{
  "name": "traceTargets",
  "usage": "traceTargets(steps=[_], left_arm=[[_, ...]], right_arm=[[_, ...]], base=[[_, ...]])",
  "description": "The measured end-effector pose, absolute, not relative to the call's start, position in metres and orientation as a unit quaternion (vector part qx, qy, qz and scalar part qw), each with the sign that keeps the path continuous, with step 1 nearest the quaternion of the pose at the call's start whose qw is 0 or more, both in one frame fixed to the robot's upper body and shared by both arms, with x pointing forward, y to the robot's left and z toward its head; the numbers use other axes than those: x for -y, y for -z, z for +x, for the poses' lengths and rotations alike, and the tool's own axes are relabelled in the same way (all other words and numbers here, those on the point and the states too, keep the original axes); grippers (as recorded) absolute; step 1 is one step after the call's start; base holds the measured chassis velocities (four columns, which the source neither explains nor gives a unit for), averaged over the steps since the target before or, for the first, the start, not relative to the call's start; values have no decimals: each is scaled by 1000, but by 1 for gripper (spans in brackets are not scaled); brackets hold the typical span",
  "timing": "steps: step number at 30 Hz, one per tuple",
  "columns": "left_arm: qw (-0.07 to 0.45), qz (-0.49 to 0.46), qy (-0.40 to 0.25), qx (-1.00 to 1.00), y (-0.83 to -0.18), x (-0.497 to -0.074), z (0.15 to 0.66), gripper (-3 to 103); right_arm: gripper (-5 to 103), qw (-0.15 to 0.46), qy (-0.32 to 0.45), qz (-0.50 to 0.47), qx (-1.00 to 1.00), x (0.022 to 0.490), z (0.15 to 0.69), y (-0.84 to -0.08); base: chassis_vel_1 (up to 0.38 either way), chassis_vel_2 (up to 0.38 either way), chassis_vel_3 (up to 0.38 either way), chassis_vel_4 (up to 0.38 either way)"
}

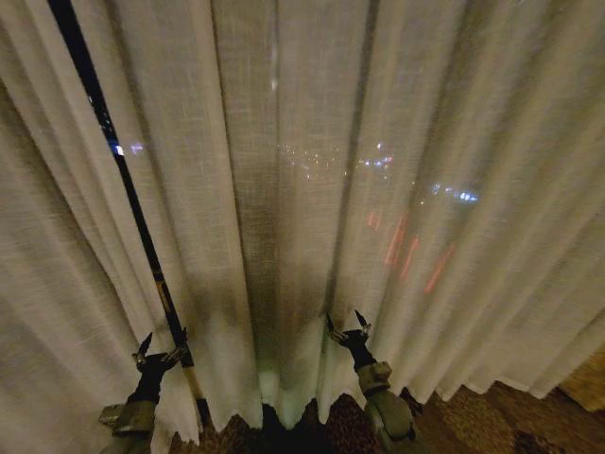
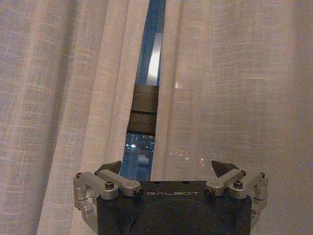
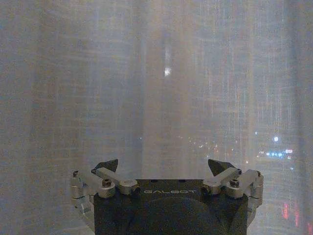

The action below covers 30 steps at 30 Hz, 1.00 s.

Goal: Open the curtains by pulling them apart, changing their state from closed to fully open.

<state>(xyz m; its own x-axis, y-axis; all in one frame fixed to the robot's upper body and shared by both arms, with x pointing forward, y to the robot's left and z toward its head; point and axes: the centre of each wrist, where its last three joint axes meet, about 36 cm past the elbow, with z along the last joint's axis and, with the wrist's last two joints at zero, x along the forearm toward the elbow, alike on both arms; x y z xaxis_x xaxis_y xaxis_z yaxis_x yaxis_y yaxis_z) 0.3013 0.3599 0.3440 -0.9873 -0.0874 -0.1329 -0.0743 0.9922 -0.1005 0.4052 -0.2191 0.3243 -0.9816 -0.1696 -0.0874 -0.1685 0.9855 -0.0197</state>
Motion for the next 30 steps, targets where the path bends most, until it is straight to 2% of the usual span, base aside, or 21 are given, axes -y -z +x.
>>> traceTargets(steps=[3,15,17,19,20,23,25,27,28,30], left_arm=[[69,-40,48,-996,-344,-360,301,100],[69,-41,48,-996,-344,-360,302,100],[69,-41,48,-996,-344,-360,302,100],[69,-41,48,-996,-344,-360,302,100],[69,-41,48,-996,-344,-360,302,100],[69,-40,48,-996,-344,-360,302,100],[69,-41,48,-996,-344,-360,302,100],[69,-41,48,-996,-344,-360,302,100],[69,-41,48,-996,-344,-360,302,100],[69,-40,48,-996,-344,-360,302,100]], right_arm=[[100,43,-5,-79,-996,215,435,-329],[100,43,-35,-72,-996,204,459,-334],[103,44,-35,-71,-996,204,461,-334],[95,46,-35,-75,-996,205,462,-334],[95,46,-35,-75,-996,205,462,-334],[79,50,-38,-78,-995,203,462,-334],[79,51,-38,-79,-995,202,462,-334],[68,50,-38,-81,-995,200,459,-332],[68,50,-38,-81,-995,200,459,-332],[57,51,-38,-82,-995,199,457,-331]], base=[[3,-21,-11,9],[-1,3,1,-4],[0,0,0,0],[0,0,0,0],[0,0,0,0],[0,0,0,0],[0,0,0,0],[0,0,0,0],[0,0,0,0],[0,0,0,0]])
